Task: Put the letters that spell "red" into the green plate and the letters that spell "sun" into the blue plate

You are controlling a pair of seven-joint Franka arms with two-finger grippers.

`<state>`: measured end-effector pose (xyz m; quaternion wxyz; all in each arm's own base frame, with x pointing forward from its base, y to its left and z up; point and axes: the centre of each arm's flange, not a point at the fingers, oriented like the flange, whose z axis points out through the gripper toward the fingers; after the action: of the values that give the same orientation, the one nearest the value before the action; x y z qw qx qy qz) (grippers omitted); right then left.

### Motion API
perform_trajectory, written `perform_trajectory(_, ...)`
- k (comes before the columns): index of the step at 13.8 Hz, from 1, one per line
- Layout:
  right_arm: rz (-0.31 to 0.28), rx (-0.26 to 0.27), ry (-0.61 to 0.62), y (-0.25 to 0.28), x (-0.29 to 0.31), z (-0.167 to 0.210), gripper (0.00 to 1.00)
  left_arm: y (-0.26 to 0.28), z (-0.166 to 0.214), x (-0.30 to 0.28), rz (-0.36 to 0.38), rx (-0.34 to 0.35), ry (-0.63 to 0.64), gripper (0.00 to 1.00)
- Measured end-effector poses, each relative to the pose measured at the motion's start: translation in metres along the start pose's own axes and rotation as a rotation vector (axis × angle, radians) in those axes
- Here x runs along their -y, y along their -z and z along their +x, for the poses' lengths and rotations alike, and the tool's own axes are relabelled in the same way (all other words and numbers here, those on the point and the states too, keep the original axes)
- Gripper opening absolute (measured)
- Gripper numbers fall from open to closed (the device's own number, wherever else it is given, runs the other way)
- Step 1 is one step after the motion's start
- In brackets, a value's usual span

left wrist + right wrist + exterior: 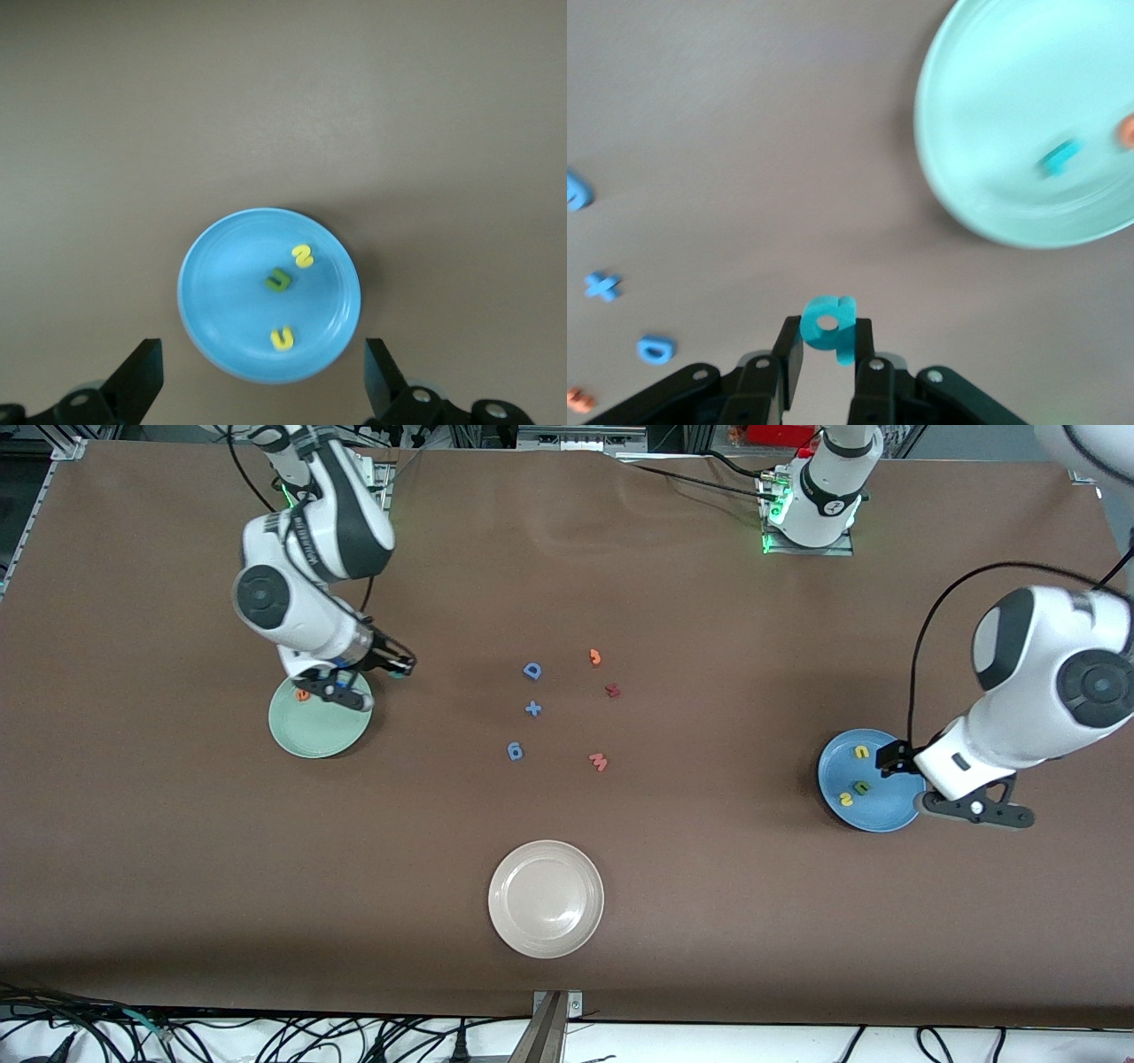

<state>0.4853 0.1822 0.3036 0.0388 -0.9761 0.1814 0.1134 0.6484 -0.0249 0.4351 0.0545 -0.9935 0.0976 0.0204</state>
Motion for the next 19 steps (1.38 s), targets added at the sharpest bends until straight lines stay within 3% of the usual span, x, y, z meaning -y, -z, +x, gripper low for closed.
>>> perform_trajectory(5,-0.06,0.037,0.011,-0.031,-0.084,0.046,0.28,0.11,-0.023,-0.013,-0.064,-0.041,-0.005,1.0)
perform_trajectory(9,-0.139,0.054,-0.019,-0.076,-0.111,0.059,0.28,0.138,-0.043,0.013,-0.044,-0.06,0.017,1.0)
perform_trajectory(12,-0.156,0.08,-0.031,-0.09,-0.116,0.054,0.28,0.153,-0.056,0.01,-0.136,-0.076,0.055,1.0)
perform_trajectory(15,-0.146,0.102,-0.05,-0.1,-0.117,0.049,0.28,0.139,-0.057,0.003,-0.152,-0.105,0.058,1.0)
perform_trajectory(16,-0.146,0.104,-0.049,-0.102,-0.115,0.048,0.33,0.137,-0.058,-0.001,-0.15,-0.115,0.055,1.0)
perform_trajectory(19,-0.138,0.092,-0.048,-0.098,-0.112,0.051,0.63,0.134,-0.069,-0.003,-0.129,-0.106,0.052,1.0)
